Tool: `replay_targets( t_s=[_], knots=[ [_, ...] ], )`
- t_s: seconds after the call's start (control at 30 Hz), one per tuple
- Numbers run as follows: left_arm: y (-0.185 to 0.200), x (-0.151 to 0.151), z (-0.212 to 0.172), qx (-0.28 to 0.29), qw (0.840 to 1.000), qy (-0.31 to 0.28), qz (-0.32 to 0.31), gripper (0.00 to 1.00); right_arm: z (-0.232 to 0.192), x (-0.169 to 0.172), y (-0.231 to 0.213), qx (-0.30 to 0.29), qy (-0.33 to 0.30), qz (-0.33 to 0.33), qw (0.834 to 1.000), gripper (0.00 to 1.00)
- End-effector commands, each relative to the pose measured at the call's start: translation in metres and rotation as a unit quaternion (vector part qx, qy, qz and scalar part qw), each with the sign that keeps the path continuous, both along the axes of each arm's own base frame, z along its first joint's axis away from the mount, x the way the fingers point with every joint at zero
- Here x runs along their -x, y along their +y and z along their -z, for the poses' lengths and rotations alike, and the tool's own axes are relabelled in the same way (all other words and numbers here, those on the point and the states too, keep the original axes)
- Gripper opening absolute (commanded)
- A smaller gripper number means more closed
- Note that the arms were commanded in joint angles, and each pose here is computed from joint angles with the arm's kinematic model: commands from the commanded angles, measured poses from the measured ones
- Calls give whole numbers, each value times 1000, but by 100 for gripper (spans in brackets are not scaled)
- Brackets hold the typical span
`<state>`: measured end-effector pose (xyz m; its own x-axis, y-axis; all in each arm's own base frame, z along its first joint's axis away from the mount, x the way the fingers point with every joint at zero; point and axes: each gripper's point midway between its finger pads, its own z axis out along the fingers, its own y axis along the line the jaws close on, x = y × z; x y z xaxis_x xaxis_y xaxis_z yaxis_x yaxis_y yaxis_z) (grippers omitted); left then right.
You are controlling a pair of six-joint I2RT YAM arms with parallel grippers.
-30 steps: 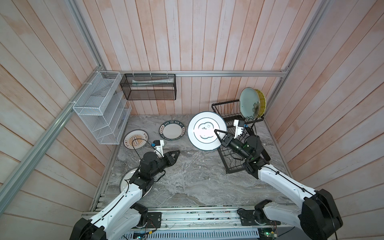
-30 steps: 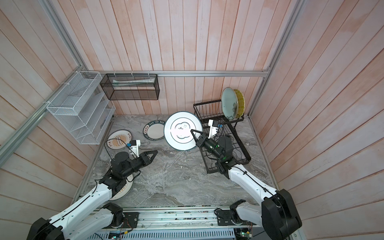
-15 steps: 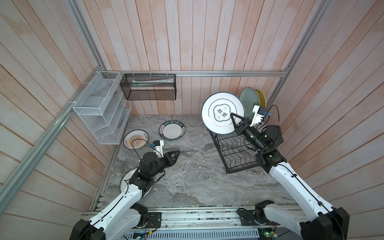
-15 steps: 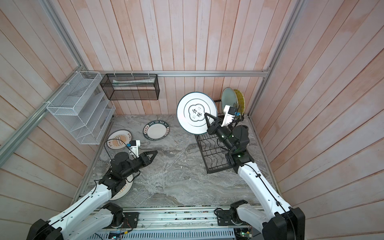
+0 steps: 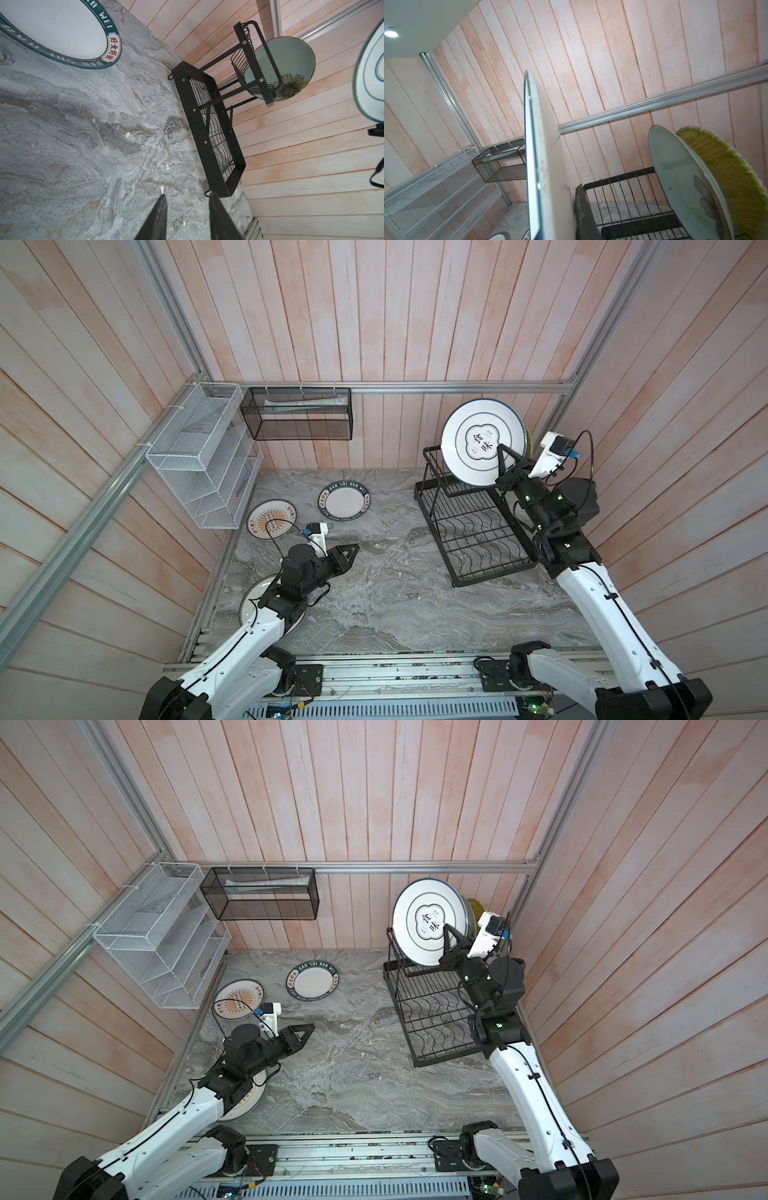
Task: Load the plates into the dish rack
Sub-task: 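Lift the upright white plate toward the rack with the right gripper, then lower the white plate into the rack slots beside the pale green plate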
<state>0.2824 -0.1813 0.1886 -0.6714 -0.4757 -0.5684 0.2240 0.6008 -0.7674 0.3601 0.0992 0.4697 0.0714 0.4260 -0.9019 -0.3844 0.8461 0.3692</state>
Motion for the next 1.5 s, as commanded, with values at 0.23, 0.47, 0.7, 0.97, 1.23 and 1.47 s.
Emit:
replay_targets(
  t_s=[0.23, 0.47, 0.7, 0.97, 1.23, 1.47],
  knots=[
    [-4, -6, -5, -7, 1000, -8, 5, 35, -22, -16, -36, 70, -27, 130, 989, 0],
    [-3, -4, -7, -10, 1000, -10, 5, 35, -18, -41, -42, 124, -17, 170, 977, 0],
    [0, -2, -8, -15, 1000, -11, 1, 35, -13, -66, -45, 166, -7, 197, 966, 0],
    [0, -3, -11, -19, 1000, -11, 1, 35, 4, -90, -51, 216, 7, 233, 948, 0],
    [0, -5, -14, -23, 1000, -12, 0, 35, 21, -112, -54, 255, 27, 252, 933, 0],
    [0, -6, -14, -25, 1000, -9, -1, 35, 30, -124, -54, 287, 33, 256, 922, 0]
  ],
)
